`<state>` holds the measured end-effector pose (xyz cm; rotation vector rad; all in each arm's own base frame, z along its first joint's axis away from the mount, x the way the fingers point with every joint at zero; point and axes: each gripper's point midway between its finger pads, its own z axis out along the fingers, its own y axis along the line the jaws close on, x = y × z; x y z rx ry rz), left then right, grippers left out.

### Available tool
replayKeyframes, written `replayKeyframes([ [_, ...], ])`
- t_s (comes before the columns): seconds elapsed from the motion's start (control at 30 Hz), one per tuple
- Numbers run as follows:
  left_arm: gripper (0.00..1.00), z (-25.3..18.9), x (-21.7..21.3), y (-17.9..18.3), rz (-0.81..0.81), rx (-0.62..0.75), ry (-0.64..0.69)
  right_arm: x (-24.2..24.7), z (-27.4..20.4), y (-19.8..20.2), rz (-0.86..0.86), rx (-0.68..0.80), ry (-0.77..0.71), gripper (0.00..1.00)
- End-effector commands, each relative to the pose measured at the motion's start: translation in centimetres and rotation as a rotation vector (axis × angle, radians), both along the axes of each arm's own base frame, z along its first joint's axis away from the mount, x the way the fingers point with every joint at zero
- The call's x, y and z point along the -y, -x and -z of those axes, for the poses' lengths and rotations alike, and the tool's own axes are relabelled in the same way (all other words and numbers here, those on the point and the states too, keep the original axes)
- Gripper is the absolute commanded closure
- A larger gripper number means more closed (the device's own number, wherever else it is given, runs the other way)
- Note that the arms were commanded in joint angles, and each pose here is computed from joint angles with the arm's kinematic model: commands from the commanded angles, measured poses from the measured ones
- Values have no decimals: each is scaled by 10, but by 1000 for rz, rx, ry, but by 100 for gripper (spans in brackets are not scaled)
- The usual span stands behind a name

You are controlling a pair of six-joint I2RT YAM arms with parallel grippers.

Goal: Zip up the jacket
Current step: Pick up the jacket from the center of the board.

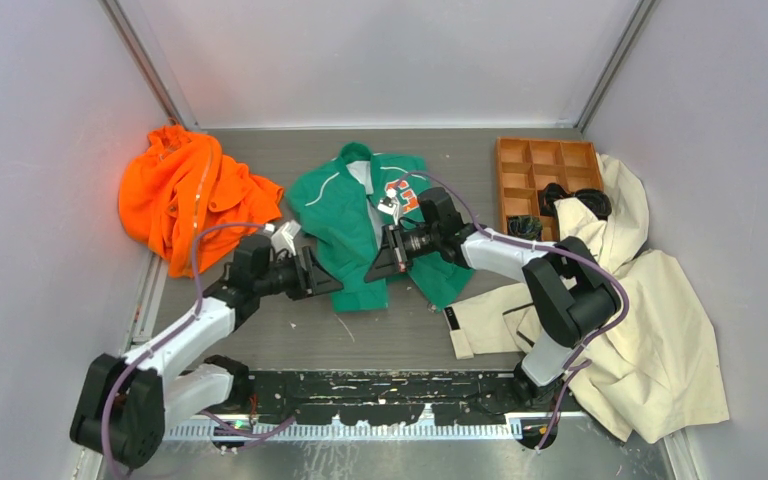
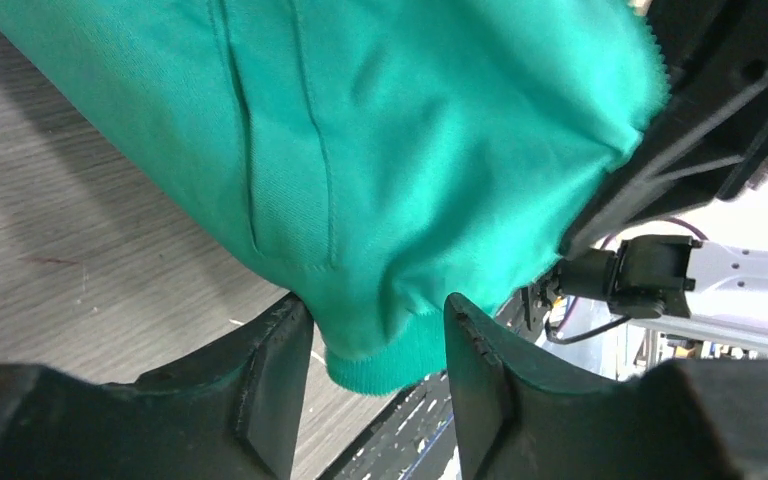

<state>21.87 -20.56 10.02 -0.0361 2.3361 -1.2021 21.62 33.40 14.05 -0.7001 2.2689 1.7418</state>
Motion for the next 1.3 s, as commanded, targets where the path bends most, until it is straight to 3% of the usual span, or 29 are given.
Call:
replayKeyframes([
  [0.0, 44, -40, -7, 3, 0, 126, 2, -3, -21, -2, -45, 54, -47, 99],
  [0.23, 27, -82, -13, 25, -46, 225, 104, -3, -18, 0, -71, 45, -51, 99],
  [0.47, 26, -113, 1, 48, 28, 264, 271, -4, -16, 0, -73, 30, -47, 98],
  [0.63, 25, -97, 19, 58, 66, 270, 217, -5, -17, -1, -69, 14, -55, 98],
  [0.77, 24, -79, 45, 67, 135, 351, 124, -6, -15, -1, -69, 9, -53, 98],
  [1.1, 21, -42, 57, 49, 125, 344, 15, -7, -16, -1, -73, -17, -60, 98],
  [1.27, 21, -36, 64, 45, 136, 346, 30, -8, -17, -1, -69, -27, -71, 98],
])
